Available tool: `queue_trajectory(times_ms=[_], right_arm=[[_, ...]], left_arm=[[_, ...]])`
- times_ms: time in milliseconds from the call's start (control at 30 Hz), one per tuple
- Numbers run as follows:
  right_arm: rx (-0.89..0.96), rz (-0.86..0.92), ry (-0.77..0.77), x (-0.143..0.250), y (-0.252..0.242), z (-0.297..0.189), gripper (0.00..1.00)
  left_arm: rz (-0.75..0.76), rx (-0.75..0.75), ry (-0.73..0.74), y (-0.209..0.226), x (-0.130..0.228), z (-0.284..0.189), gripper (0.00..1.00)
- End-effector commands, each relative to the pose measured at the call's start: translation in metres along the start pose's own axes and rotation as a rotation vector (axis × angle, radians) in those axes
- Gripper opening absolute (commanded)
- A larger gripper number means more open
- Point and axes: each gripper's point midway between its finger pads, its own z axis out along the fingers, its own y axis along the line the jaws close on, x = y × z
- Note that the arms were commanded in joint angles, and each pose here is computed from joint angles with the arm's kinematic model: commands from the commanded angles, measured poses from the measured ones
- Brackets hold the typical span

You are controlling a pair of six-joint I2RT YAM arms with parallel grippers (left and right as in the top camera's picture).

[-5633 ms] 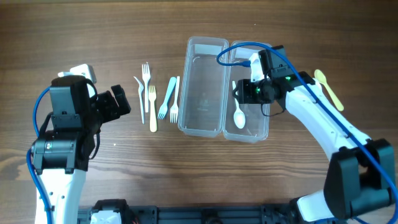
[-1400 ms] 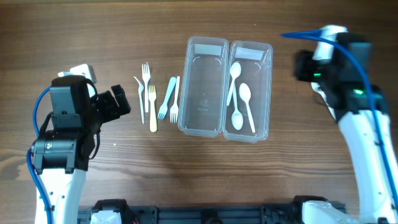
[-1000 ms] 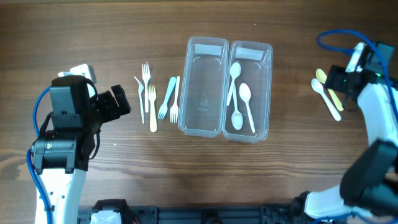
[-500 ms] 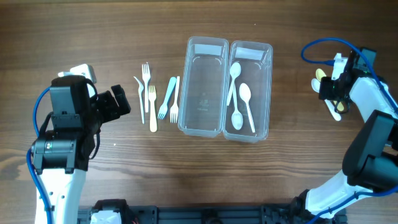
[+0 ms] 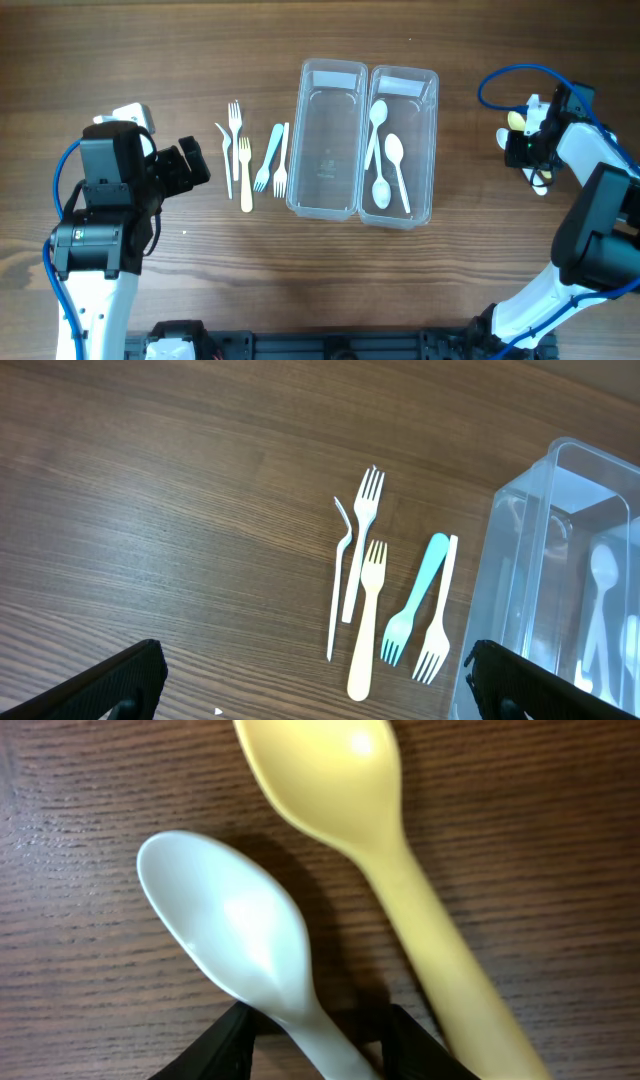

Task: Pack container
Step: 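Grasp the white and yellow spoons with the right gripper, then drop the spoons into the right container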

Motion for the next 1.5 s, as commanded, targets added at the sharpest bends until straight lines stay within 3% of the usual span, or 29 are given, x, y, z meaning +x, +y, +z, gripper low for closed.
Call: queue_trajectory(times_ms=[0,167,500,633,800,900,1000,1100,1333,1433,1467], right_arm=[[-0.034,0.088,0.066,0.018,0.008,0.007,0.34],[-0.017,0.298,0.141,0.035,0.01,0.006,0.18],[0.006,0.43,0.202,0.049,0.011,-0.007,0.05],[-0.046,0.428,0.076,0.018,0.015,-0.045,0.05],[-0.254,0.331,-0.251,-0.034,0.061,-0.16,0.04],[-0.395,0.203,-0.354,-0.032,0.116,-0.218,0.04],[-0.415,0.094,-0.392,-0.023,0.161,-0.24,0.04],[-0.367,0.056,-0.357,-0.017,0.188,-0.223,0.04],[-0.352,0.007,-0.164,-0.002,0.239,-0.124,0.05],[-0.354,-0.025,-0.161,-0.004,0.247,-0.112,0.21],[-0.359,-0.05,-0.186,-0.009,0.248,-0.117,0.31]], left_arm=[[0.002,-0.009,-0.023,0.002,-0.008,-0.004,1.0],[0.002,-0.009,-0.023,0.002,-0.008,-0.004,1.0],[0.002,-0.009,-0.023,0.002,-0.008,-0.004,1.0],[0.002,-0.009,-0.023,0.002,-0.008,-0.004,1.0],[0.001,-0.009,-0.023,0.002,-0.008,-0.004,1.0],[0.002,-0.009,-0.023,0.002,-0.008,-0.004,1.0],[0.002,-0.009,-0.023,0.002,-0.008,-0.004,1.0],[0.002,-0.009,-0.023,0.002,-0.008,-0.004,1.0],[0.002,-0.009,-0.023,0.002,-0.008,-0.004,1.0],[0.001,-0.009,-0.023,0.002,-0.008,-0.004,1.0],[0.002,-0.009,-0.023,0.002,-0.008,-0.004,1.0]])
